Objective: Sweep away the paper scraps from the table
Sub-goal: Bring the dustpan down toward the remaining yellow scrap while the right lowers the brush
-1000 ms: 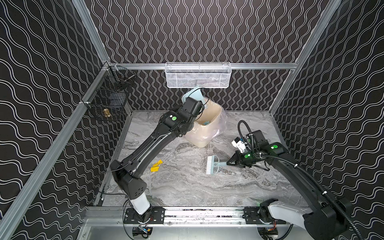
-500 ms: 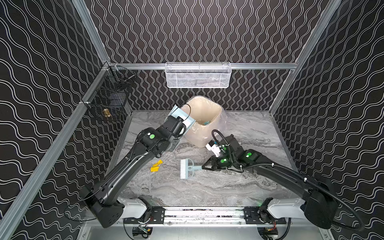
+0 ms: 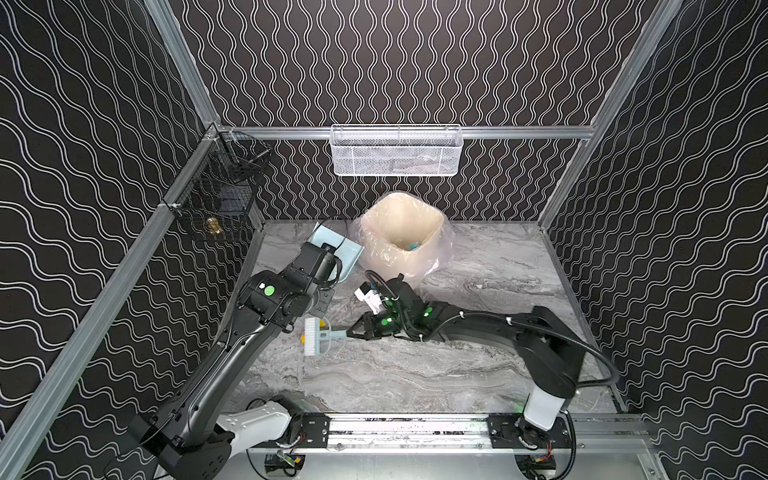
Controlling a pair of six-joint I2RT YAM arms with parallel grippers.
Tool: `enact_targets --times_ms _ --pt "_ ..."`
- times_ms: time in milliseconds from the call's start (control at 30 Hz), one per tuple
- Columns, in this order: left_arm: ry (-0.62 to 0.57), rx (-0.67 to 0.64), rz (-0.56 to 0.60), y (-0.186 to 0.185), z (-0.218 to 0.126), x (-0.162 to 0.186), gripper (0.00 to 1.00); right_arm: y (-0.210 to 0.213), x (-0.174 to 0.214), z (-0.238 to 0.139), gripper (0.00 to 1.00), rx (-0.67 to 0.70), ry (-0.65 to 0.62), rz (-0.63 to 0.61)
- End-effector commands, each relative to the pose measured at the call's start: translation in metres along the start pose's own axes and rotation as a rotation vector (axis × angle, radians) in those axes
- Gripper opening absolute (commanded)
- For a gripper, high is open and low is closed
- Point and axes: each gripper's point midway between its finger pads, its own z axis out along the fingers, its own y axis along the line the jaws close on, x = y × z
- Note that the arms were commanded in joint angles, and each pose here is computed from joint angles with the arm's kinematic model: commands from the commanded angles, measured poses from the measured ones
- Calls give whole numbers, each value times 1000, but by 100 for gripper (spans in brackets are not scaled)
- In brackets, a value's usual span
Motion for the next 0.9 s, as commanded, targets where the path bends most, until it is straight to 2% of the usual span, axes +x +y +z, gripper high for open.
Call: enact_targets --times_ms 0,233,400,633,867 --pt "12 23 -15 -3 0 4 0 7 -21 22 0 -48 -53 26" --pt "31 18 -14 0 -2 13 0 -9 -30 57 0 -63 -34 107" --pt "41 21 -18 -1 -2 15 0 -35 -22 56 0 20 -12 178" --pt "50 31 -20 -4 0 12 0 -80 5 7 0 128 -9 300" --pt "78 63 -19 -13 8 13 0 -122 61 -79 0 256 -2 415"
